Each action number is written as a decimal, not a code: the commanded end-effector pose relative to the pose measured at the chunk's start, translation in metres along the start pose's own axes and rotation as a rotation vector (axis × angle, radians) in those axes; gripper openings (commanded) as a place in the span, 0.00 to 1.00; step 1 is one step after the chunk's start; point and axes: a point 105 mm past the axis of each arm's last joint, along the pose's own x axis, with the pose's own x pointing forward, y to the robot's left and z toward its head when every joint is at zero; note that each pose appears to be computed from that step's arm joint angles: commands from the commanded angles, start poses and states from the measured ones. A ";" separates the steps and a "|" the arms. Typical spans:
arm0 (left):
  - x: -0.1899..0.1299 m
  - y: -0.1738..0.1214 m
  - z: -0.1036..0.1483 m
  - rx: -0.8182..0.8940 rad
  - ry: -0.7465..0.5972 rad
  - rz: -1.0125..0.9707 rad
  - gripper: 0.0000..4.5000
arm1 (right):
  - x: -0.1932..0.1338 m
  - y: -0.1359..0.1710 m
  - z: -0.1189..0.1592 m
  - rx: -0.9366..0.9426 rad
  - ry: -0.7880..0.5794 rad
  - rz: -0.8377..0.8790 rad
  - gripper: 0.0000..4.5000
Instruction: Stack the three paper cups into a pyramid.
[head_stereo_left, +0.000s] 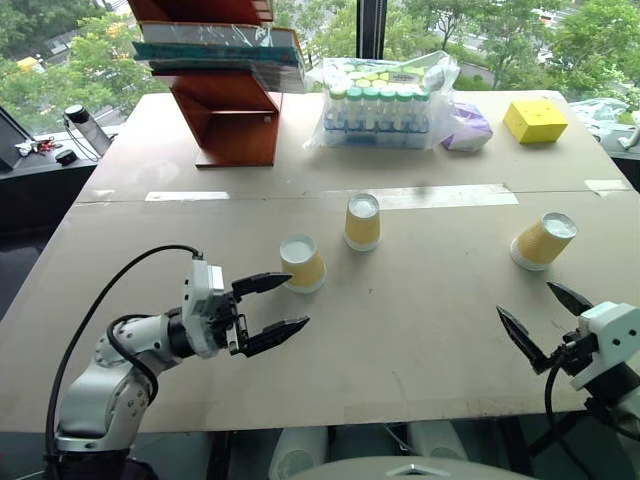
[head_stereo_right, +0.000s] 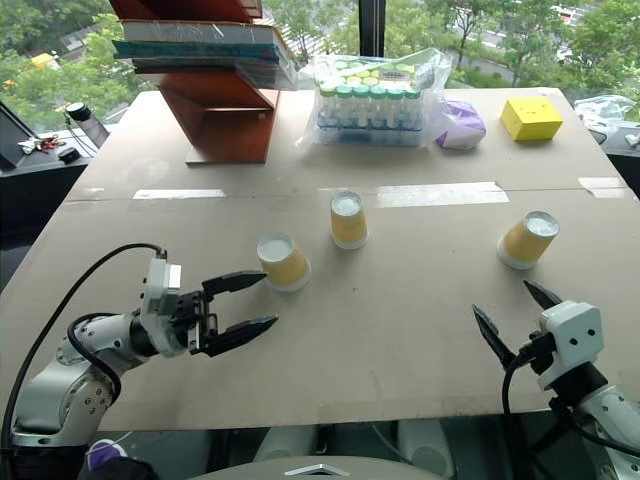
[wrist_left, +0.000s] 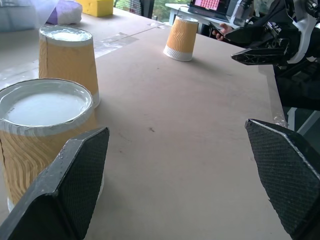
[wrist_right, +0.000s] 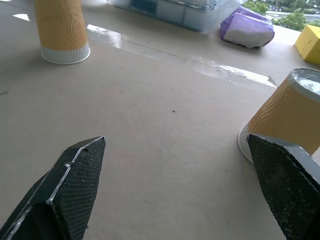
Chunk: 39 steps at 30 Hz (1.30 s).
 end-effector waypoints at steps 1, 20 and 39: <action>0.006 -0.011 0.018 0.031 -0.052 -0.069 0.99 | 0.009 -0.028 0.007 -0.017 -0.020 -0.163 1.00; 0.027 -0.063 0.066 0.066 -0.068 -0.261 0.99 | 0.070 -0.105 0.019 0.227 0.019 -0.430 1.00; 0.005 -0.011 0.027 0.021 -0.030 -0.192 1.00 | 0.079 -0.095 0.035 0.134 -0.015 -0.297 0.47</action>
